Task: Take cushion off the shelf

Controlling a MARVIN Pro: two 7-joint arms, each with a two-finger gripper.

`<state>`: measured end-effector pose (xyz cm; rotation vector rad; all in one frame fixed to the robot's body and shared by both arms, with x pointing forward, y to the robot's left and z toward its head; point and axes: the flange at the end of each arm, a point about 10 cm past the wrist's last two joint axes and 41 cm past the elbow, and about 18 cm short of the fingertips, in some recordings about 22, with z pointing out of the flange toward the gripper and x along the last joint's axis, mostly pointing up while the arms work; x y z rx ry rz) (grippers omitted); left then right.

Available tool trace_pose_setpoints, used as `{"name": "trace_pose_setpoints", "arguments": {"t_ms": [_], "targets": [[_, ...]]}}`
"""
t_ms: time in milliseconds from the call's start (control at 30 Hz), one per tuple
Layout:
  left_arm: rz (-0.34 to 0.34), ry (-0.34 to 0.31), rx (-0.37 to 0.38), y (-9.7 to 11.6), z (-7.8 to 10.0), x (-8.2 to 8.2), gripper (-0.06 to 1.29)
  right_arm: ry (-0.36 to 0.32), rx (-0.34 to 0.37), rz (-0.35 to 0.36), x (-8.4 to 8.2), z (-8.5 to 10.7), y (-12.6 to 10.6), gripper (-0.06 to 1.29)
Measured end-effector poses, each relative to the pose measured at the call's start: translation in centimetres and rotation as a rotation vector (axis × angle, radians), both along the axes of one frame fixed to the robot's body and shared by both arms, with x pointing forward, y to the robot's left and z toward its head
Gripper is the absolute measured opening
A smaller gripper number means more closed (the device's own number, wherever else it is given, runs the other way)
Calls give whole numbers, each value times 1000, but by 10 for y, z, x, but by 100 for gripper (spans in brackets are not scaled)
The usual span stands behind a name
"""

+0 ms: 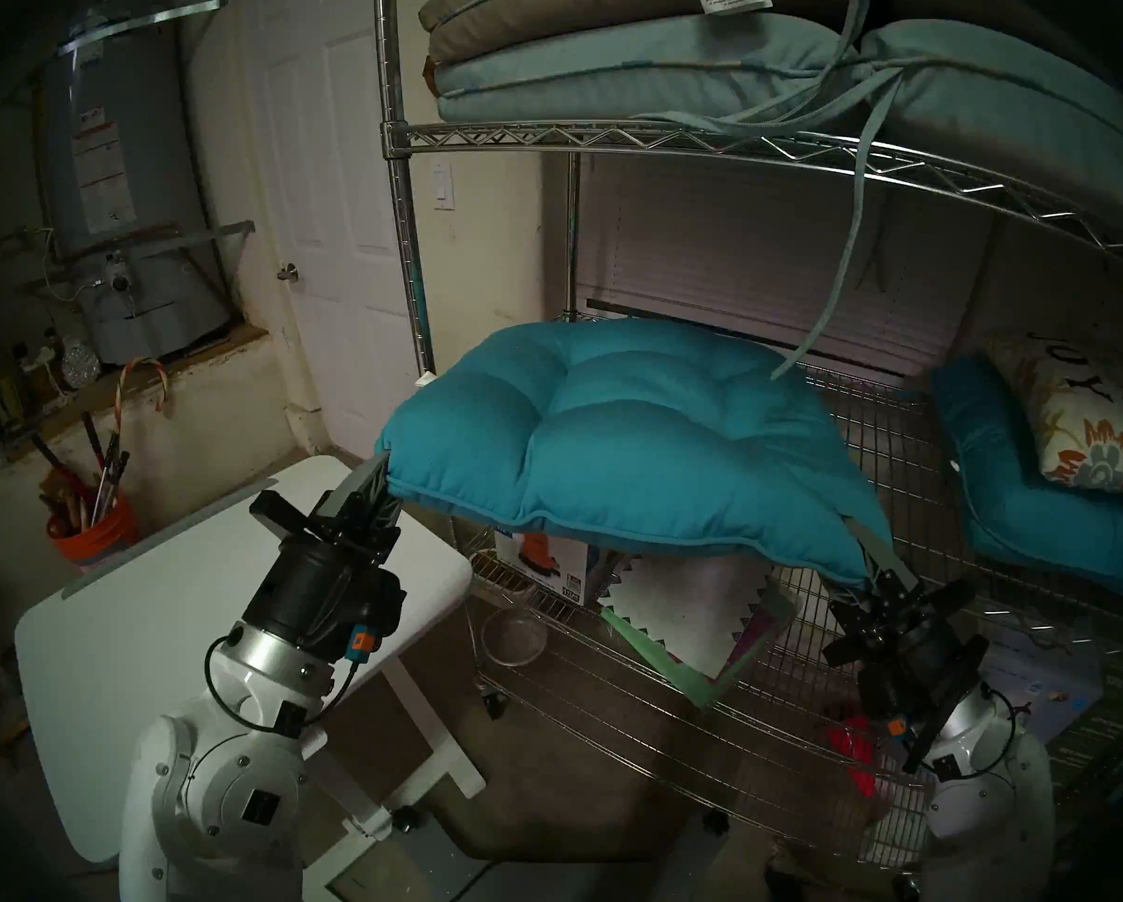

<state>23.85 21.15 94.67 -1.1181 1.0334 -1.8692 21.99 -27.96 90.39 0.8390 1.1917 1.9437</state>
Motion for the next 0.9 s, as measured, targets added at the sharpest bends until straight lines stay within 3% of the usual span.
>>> {"name": "trace_pose_setpoints", "arguments": {"t_ms": [467, 900], "targets": [[52, -13, -72, 6, -13, -28, 11, 11, 43, 63, -19, 1, 19, 27], [121, -56, -92, 24, -17, -50, 11, 22, 66, 119, -31, 3, 35, 27]]}}
